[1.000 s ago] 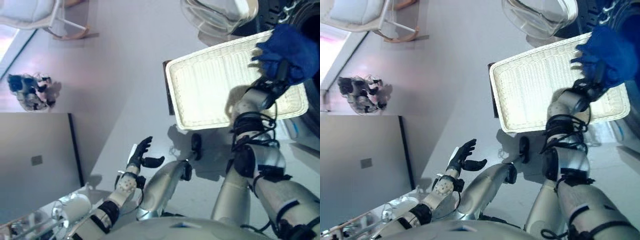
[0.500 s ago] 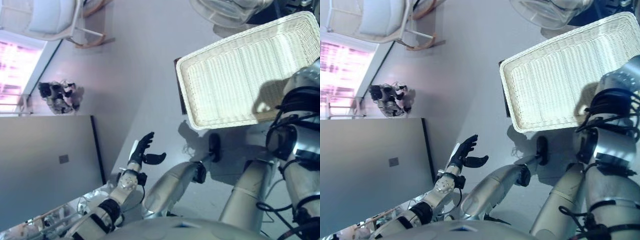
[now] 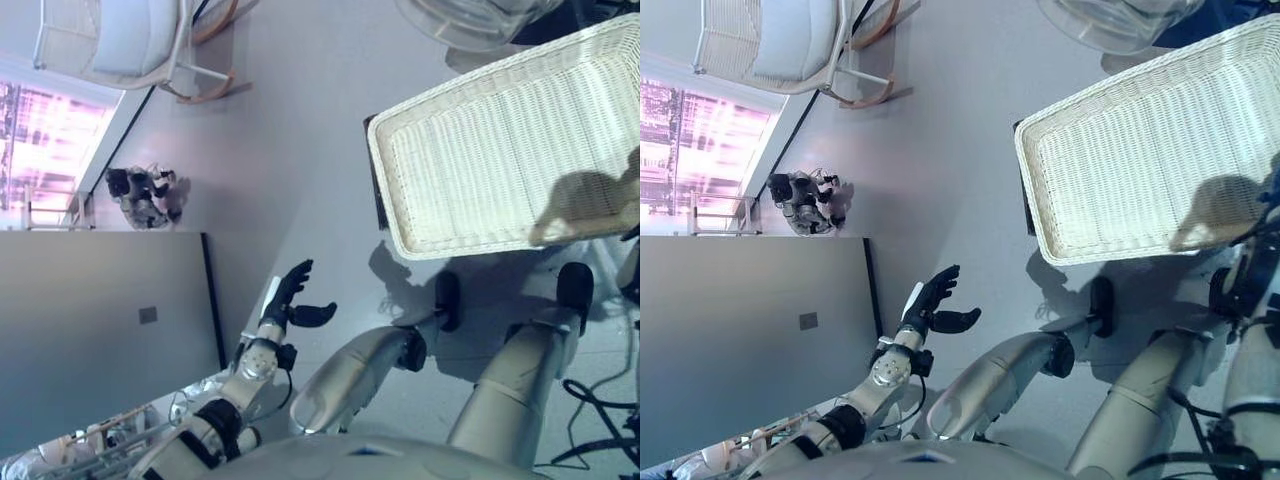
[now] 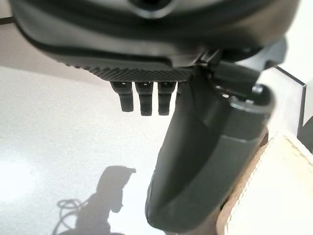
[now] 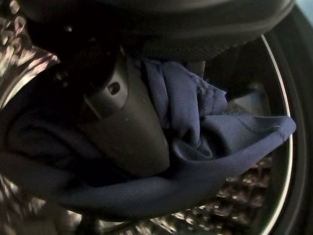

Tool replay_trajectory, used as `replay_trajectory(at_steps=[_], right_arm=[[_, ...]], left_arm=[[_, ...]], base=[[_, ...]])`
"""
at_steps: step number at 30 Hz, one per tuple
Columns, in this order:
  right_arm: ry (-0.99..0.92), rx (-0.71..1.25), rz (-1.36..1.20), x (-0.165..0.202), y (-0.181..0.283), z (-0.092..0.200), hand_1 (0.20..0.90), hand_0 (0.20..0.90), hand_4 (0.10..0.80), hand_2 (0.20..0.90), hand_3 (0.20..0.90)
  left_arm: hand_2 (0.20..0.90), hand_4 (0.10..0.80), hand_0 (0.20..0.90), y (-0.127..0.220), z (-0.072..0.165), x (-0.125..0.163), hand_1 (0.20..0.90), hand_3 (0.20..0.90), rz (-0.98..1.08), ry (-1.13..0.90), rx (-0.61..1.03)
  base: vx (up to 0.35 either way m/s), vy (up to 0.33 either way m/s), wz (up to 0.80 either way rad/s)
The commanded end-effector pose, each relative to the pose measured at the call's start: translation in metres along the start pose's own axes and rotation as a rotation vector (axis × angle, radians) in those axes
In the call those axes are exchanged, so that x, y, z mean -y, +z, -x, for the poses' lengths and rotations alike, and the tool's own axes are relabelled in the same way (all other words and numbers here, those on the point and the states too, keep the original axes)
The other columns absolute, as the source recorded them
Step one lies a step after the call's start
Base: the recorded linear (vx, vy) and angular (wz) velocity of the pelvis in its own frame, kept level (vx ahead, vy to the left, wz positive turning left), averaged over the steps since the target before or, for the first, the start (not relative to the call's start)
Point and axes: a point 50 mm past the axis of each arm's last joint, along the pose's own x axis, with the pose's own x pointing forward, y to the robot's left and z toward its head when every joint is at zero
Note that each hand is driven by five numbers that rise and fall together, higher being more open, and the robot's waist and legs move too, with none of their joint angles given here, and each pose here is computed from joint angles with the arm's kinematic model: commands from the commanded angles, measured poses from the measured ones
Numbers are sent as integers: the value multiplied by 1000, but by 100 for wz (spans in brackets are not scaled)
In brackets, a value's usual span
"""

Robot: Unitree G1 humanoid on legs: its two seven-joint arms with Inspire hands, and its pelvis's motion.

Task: Pick up the clothes and place them into the washing machine

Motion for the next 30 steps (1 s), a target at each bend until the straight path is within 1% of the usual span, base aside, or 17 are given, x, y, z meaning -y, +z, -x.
replay_trajectory(at_steps=[1,2,3,6,10,12,14,15,19,22,27,30], right_arm=[[100,312,285,-25,60,-14,900,900,800,900,900],[50,335,375,-18,58,-16,900,900,800,900,900],[73,326,362,-22,54,-12,900,900,800,900,900],[64,309,385,-19,49,-11,900,900,800,900,900],[0,313,584,-8,39,-14,900,900,800,900,900],[6,290,617,-8,30,-10,900,900,800,900,900],[-6,277,720,-1,24,-12,900,900,800,900,900],[10,263,689,-6,20,-9,900,900,800,900,900],[27,209,697,-3,5,-3,900,900,800,900,900],[53,90,638,7,-21,8,900,900,800,900,900],[53,-135,568,34,-67,31,900,900,800,900,900],[41,-293,485,51,-99,54,900,900,800,900,900]], left_arm=[[900,800,900,-37,24,-44,900,900,-73,168,-122],[900,800,900,-36,23,-47,900,900,-75,187,-119],[900,800,900,-34,23,-45,900,900,-79,186,-111],[900,800,900,-31,21,-46,900,900,-73,199,-92],[900,800,900,-29,21,-46,900,900,-77,207,-83],[900,800,900,-29,21,-46,900,900,-78,219,-83],[900,800,900,-28,20,-50,900,900,-80,235,-83],[900,800,900,-27,19,-49,900,900,-75,238,-78],[900,800,900,-26,18,-49,900,900,-61,250,-78],[900,800,900,-26,16,-46,900,900,-46,249,-89],[900,800,900,-33,16,-48,900,900,-35,256,-140],[900,800,900,-34,12,-49,900,900,-30,254,-163]], base=[[-11,-20,5],[0,0,0],[-6,-29,-6],[-6,-21,-10],[1,-8,-3],[5,-6,-2],[6,-14,-5],[2,-11,-6],[-7,-17,-4],[1,-13,-3],[12,-25,-9],[6,-42,-1]])
